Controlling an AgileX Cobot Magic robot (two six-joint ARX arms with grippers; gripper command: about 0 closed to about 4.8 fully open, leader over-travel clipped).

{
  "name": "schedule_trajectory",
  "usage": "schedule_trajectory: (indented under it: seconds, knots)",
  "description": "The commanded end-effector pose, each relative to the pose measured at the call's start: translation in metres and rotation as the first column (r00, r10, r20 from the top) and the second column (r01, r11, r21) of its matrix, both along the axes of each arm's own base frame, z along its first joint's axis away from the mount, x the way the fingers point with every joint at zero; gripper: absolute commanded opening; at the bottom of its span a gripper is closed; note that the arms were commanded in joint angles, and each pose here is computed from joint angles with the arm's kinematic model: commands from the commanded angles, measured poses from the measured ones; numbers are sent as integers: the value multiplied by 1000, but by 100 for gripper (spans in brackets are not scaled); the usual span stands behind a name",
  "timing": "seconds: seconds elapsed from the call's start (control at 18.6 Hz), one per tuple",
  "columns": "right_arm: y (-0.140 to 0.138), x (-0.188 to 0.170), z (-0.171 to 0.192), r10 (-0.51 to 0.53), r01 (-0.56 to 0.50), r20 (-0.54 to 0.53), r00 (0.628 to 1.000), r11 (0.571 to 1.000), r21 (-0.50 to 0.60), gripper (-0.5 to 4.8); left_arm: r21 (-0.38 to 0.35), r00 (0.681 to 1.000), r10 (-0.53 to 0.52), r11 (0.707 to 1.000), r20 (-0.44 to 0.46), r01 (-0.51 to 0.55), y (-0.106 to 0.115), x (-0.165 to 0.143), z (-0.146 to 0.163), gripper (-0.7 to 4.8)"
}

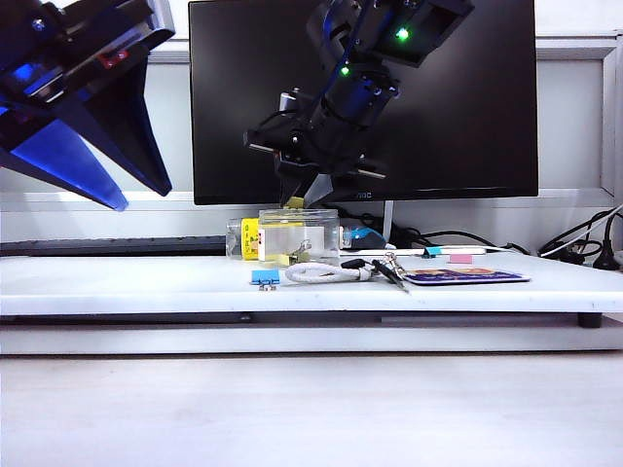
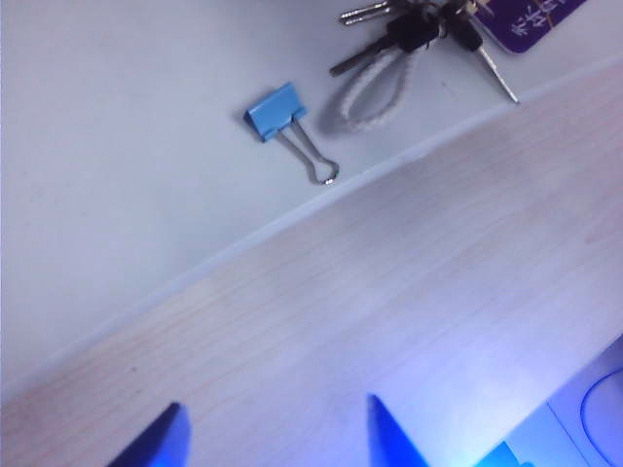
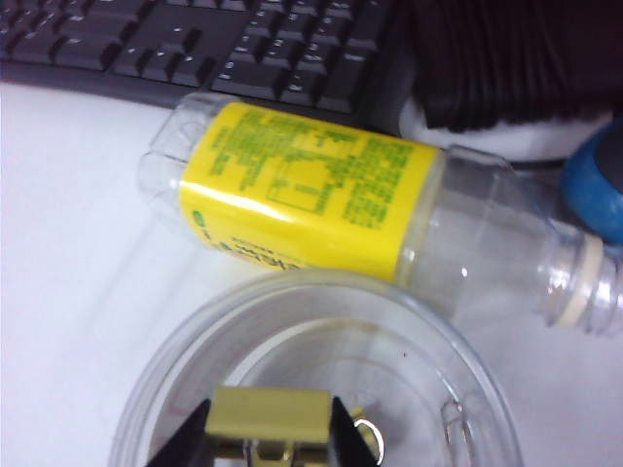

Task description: Pick up the clips with the largest number of clips of the same color on the table and place them in a round transparent plastic box.

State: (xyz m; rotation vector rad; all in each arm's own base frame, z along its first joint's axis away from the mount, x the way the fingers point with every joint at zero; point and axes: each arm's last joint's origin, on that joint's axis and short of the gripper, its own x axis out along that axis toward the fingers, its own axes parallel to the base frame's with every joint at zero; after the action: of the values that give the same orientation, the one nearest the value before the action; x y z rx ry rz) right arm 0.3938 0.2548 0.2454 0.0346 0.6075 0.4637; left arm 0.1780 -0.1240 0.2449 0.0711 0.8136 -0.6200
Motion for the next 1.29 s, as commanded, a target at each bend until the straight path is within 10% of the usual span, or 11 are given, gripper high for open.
schedule_trajectory:
  seconds: [0.05,0.59,0.97,1.29]
  knots:
    - [1,2,4,6,-5,49,999,1000,-13,148,-14,1000,-2,1000,22,2,-1,1,2,247]
    - [0,2,5,24,-23,47,999,1000,-11,221,9,999,-17,1000,47,16,-1,1,3,247]
    - [-29,-27,89,61,-61,226,972,998,-5,220,-25,970,26,999,242,-20,-3,10,18,247]
    - [-96,-64,147,77,-84,298,951,996,11,196,-88,866,20,996,500,28,31,-21,65,247]
